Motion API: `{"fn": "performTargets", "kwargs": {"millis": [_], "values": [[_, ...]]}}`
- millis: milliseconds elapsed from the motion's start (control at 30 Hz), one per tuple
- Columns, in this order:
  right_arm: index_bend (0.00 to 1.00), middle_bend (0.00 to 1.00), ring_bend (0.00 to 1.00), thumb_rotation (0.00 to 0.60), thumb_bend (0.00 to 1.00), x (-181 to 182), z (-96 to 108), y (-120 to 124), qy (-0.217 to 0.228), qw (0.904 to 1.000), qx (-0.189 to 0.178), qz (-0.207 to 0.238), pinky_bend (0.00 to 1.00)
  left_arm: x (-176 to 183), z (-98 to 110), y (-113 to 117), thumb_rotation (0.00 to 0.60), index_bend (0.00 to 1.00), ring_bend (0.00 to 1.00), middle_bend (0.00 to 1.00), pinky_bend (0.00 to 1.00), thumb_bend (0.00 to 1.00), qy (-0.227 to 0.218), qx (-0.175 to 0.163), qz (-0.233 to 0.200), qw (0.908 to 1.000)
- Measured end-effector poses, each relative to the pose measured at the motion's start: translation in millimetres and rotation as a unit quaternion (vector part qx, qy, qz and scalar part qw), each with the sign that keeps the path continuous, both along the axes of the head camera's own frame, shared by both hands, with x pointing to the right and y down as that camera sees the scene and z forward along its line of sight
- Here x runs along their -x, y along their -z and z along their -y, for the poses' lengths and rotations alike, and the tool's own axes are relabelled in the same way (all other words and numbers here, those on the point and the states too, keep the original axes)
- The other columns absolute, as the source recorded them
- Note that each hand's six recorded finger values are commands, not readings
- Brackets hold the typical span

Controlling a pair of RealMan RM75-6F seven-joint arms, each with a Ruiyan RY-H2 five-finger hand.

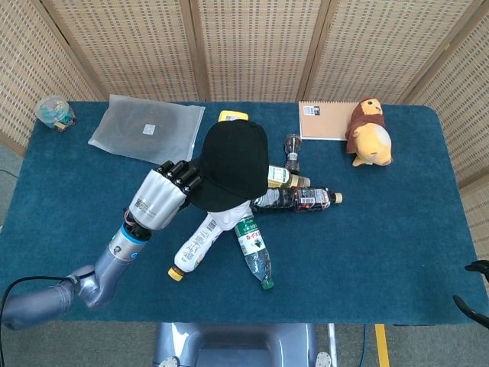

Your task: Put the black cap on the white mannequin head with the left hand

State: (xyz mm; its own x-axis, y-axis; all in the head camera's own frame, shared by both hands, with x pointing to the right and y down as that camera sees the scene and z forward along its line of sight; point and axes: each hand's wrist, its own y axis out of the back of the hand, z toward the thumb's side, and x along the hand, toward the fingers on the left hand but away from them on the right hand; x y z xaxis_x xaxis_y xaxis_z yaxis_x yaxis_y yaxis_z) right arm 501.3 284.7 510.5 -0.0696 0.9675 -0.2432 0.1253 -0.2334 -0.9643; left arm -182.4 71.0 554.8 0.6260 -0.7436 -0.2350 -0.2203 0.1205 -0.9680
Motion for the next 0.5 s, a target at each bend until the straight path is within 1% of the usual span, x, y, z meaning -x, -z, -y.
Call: {"fn": "performTargets", "kwargs": {"millis": [367,500], "values": [[0.37,0.34,0.34,0.600,0.17,-2,-1,-1,-0.002,1.0000,0.001,0.001,0.30,8,-27,-13,0.600,0.75,0.49,0.56,0.73,0.45,-0.021,0.016,0.027,0.9993],[0.37,0.34,0.34,0.600,0.17,-1,0,-2,0.000,1.0000,0.002,0.001,0.30,12,-32,-17,0.600,0.75,0.49,0.56,0.72,0.44,-0.023,0.026,0.035,0.9988]]}}
